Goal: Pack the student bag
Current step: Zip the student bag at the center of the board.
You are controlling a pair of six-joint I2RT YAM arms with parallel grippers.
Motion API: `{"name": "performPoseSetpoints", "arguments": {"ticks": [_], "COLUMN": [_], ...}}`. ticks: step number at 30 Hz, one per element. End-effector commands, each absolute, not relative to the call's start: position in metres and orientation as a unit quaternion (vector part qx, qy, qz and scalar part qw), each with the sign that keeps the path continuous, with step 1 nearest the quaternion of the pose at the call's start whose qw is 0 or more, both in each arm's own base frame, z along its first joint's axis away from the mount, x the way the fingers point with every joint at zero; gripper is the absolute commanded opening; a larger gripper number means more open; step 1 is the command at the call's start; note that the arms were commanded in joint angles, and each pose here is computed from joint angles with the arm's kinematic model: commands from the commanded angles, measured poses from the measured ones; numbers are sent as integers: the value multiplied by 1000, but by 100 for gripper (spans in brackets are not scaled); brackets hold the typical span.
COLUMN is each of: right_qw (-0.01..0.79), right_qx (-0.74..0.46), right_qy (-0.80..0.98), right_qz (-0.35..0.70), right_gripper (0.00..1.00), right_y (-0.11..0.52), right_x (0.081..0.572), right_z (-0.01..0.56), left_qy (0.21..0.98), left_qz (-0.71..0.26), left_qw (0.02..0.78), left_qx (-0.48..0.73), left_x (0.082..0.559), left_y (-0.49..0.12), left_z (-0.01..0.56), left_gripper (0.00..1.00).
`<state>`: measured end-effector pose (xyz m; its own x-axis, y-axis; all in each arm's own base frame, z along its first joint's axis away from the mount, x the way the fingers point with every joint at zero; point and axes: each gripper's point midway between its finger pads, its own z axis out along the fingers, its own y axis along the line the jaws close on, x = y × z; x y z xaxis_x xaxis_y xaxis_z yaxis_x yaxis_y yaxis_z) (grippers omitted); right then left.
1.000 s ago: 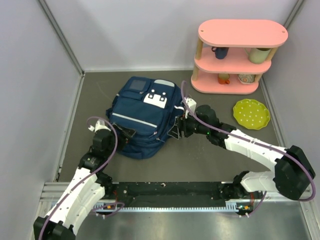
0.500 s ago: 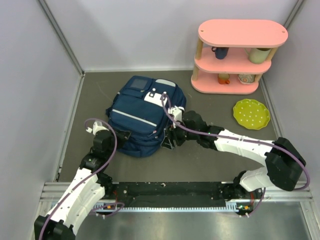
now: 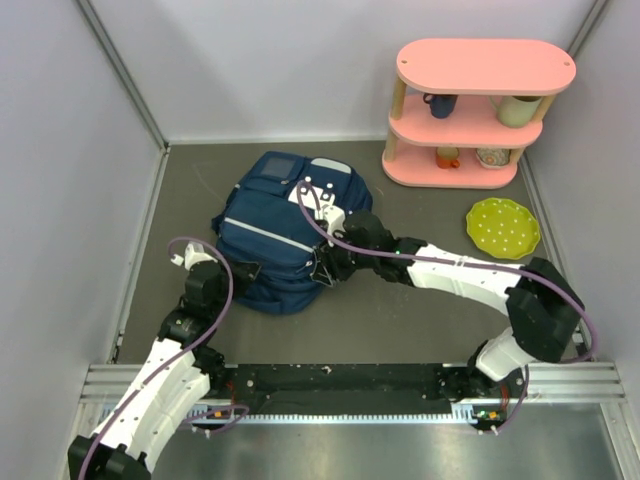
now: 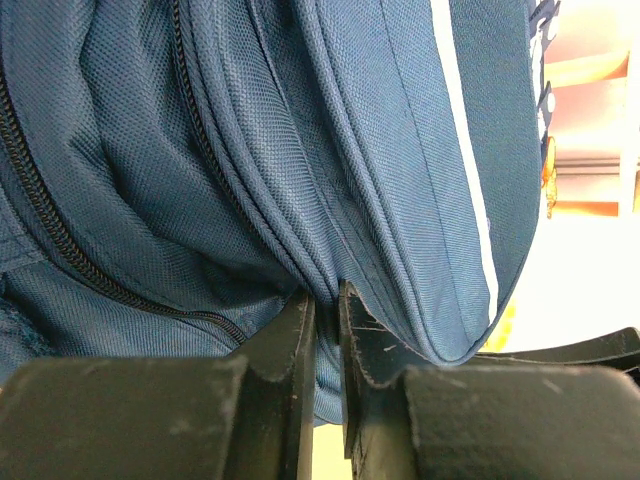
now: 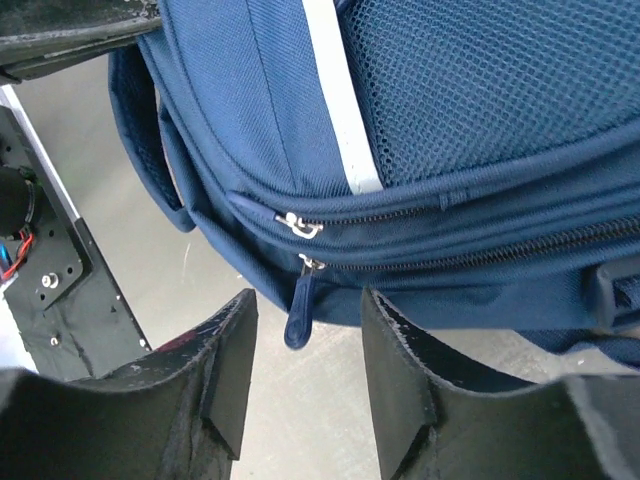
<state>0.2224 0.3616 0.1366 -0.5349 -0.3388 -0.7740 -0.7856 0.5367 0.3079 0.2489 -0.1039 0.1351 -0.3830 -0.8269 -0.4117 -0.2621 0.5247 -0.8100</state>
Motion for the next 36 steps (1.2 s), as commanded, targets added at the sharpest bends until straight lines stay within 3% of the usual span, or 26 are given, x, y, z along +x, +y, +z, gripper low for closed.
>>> {"name": "performPoseSetpoints", "arguments": {"ticks": [1,3,14,17,20,21,36], "right_qw": [318,307,276,272,278,282,430], "right_qx": [-355,-352,-350,-349,-341,-341,-196], "right_qy": [812,815,823,825,833,832,871], "right_qz": [337,342,351,351,337,334,135], "right_gripper": [42,38,35,23,1,0,0], "right_y": [374,375,374,375,372,372,282], "right_x": [223,220,209,209,214,216,317], "right_z": [138,135,122,119,116,116,136], "left_qy": [727,728,730,727,728,730,749], "left_qz": [-361,-361,-359,-363,-364,-362,-297], "left_qw": [474,474,472,474,473,472,489], "left_qx": [-340,-341,-340,-339,-337,-337,-334], "left_x": [260,260,262,263,262,261,248], "left_y": [-104,-104,-105,-106,-106,-106,-84], "left_z": [176,176,173,176,176,175,175], "left_gripper": [6,6,4,1,0,0,0]}}
